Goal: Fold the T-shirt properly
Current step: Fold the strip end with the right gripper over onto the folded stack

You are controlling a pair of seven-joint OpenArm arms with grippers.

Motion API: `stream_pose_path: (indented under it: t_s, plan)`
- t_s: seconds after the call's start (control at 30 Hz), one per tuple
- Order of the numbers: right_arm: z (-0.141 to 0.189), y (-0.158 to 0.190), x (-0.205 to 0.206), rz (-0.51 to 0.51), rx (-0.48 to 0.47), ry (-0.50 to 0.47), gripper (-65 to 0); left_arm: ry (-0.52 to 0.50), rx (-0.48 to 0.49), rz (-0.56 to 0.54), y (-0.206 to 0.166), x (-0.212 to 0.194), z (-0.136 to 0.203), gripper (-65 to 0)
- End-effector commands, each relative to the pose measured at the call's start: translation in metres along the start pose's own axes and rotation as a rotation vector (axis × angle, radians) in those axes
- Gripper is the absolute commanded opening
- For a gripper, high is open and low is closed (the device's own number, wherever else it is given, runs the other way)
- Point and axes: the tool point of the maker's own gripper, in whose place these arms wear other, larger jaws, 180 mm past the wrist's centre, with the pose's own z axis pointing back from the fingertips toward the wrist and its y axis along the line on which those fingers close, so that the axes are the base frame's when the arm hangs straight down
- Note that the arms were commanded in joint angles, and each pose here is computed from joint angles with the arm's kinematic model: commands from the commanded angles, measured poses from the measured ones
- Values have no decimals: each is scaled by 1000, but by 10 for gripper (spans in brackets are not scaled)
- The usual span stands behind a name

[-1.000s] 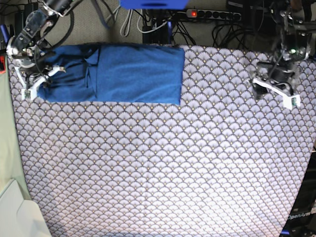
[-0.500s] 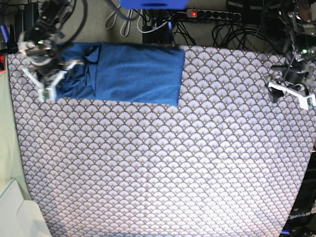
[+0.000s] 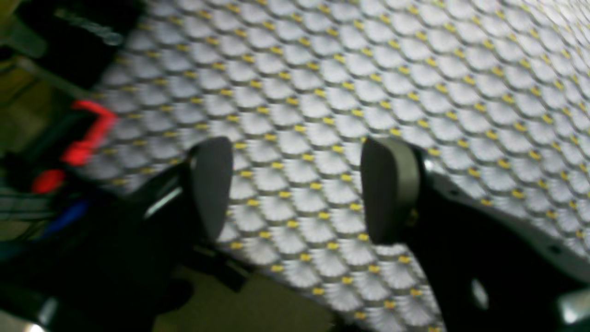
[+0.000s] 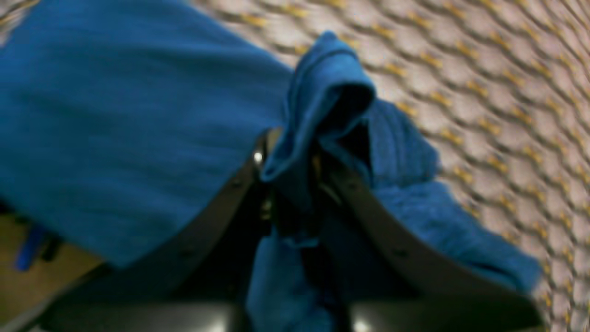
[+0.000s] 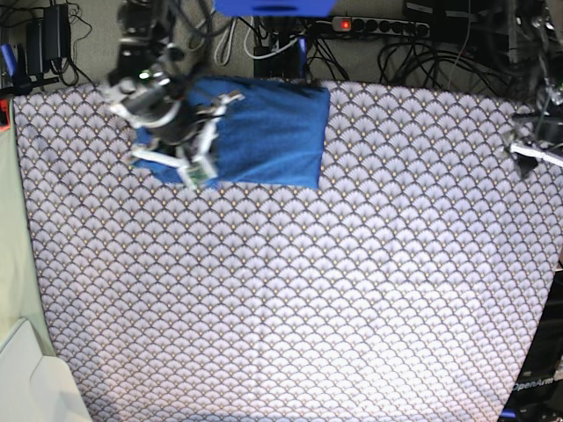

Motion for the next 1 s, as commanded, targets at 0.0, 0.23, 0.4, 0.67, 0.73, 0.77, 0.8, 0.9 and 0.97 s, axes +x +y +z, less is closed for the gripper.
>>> stream_pose_path:
  t_s: [0.0, 0.23, 0.4, 0.67, 0.73, 0.77, 0.8, 0.9, 0.97]
  plan:
    - [1, 1, 20, -29, -16, -71, -648, -51, -14, -40, 3, 16, 5, -224]
    - [-2, 16, 53, -293, -8, -184, -649, -42, 6, -91, 32, 25, 15, -224]
    - [-4, 28, 78, -452, 34, -275, -649, -60, 29, -96, 44, 32, 20, -224]
    - [-22, 45, 63, -494, 81, -238, -650, -64, 46, -98, 53, 33, 24, -224]
    - [-23, 50, 62, -494, 91, -235, -649, -61, 39, -123, 51, 32, 24, -224]
    - [-24, 56, 61, -492, 103, -230, -649, -57, 44, -138, 52, 32, 24, -224]
    - [-23, 59, 61, -490, 110, -233, -649, -53, 54, -154, 53, 30, 24, -224]
    - [-24, 68, 66, -482, 129, -254, -645, -43, 73, -196, 54, 28, 23, -224]
    - [-27, 70, 65, -485, 133, -252, -640, -37, 74, -211, 54, 25, 23, -224]
